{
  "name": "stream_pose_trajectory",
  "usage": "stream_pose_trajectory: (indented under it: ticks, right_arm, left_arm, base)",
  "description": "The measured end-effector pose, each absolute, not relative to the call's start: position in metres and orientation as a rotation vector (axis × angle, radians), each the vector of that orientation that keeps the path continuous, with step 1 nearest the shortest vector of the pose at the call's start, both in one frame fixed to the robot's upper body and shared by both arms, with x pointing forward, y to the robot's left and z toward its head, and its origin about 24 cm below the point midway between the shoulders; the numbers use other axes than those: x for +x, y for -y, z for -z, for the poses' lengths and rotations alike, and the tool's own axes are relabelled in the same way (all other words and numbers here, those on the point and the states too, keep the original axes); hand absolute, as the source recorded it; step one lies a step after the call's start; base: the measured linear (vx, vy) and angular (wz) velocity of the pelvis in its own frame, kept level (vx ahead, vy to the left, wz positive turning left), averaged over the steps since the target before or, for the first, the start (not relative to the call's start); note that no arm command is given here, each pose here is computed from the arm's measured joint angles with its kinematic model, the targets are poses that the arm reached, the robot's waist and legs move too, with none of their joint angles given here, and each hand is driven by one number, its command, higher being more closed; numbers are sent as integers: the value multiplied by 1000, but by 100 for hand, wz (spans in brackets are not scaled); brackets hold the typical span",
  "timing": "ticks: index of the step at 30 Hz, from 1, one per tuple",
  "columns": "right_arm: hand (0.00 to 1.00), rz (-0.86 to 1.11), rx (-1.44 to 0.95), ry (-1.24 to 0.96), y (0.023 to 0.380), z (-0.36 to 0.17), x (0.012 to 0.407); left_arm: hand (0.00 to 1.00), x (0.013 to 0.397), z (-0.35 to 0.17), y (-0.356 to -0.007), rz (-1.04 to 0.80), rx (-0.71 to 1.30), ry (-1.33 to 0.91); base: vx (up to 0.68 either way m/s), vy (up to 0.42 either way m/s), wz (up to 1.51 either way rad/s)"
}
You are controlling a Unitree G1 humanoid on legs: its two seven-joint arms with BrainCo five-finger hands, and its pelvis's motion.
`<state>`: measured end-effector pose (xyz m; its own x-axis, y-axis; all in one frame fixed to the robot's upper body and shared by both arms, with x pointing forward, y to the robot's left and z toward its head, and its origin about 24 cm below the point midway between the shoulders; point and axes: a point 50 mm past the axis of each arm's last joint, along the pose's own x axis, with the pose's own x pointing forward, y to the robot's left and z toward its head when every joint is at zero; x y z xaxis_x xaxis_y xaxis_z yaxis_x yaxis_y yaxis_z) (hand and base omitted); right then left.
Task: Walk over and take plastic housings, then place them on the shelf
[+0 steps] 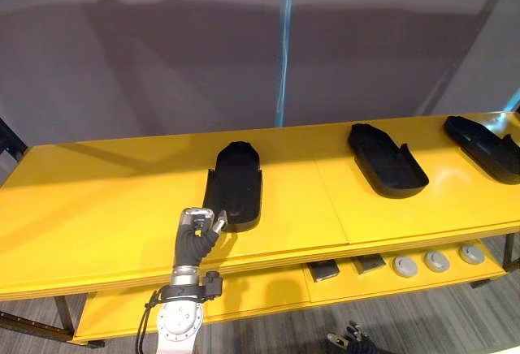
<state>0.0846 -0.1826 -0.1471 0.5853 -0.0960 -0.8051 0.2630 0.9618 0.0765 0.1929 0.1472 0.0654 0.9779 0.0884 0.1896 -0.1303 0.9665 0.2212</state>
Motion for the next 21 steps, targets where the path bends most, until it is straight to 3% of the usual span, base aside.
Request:
stream_pose_trajectory:
  ticks: [21]
  right_arm:
    - [0, 221, 207, -900, 178, 144, 85]
  left_arm:
    - [100, 216, -24, -128, -20, 317, 1]
  base:
    - [-1, -19, -3]
